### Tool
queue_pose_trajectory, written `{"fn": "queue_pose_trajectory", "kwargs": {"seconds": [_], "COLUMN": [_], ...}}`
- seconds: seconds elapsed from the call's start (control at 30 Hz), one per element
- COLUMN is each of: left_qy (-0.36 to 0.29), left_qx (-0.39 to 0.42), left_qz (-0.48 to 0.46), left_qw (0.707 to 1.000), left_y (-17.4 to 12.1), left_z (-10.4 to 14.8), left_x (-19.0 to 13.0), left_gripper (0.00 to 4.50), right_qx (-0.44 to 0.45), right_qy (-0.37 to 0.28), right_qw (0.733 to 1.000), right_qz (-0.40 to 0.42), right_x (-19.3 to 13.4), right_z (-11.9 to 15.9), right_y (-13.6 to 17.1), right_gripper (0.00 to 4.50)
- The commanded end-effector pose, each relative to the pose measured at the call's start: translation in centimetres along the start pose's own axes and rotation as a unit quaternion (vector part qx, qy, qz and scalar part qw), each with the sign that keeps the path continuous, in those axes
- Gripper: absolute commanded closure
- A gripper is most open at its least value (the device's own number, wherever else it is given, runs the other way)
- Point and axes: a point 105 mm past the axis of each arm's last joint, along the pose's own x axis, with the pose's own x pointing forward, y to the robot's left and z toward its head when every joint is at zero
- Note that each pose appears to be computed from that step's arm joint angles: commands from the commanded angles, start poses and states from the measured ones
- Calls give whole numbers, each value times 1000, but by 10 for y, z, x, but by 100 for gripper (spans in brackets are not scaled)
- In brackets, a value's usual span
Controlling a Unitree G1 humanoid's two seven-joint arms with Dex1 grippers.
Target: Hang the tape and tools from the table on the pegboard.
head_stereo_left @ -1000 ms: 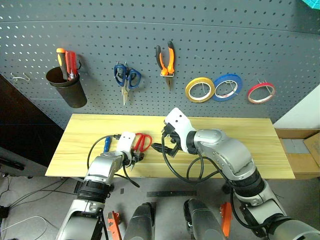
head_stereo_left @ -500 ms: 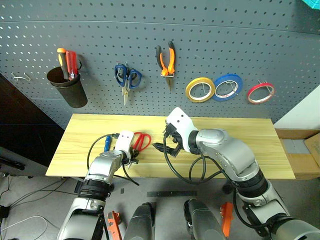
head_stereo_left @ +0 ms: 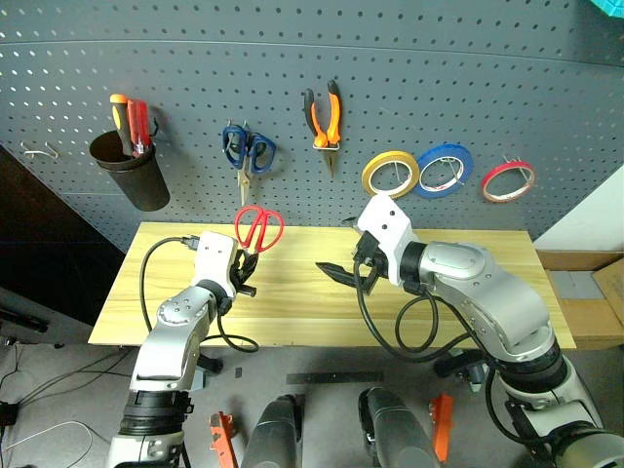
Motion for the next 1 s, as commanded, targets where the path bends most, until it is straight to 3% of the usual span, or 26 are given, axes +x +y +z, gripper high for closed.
{"fn": "queue_pose_trajectory", "kwargs": {"seconds": [0.03, 0.23, 0.47, 1.0], "left_qy": [-95, -182, -237, -232], "left_qx": [73, 172, 192, 173], "left_qz": [-3, 27, 72, 64], "left_qw": [993, 968, 950, 955], "left_y": [-5, -7, 2, 14], "left_z": [42, 74, 99, 106], "left_x": [-20, -40, -47, -7], "left_gripper": [342, 342, 342, 342], "right_qx": [-32, -45, -35, -33], "right_qy": [-67, -123, -132, -113], "right_qw": [997, 991, 991, 993], "right_qz": [27, 9, 13, -4], "right_x": [-8, -12, -9, -4], "right_z": [26, 42, 44, 39], "right_y": [7, -5, -10, -19], "right_gripper": [0, 0, 0, 0]}}
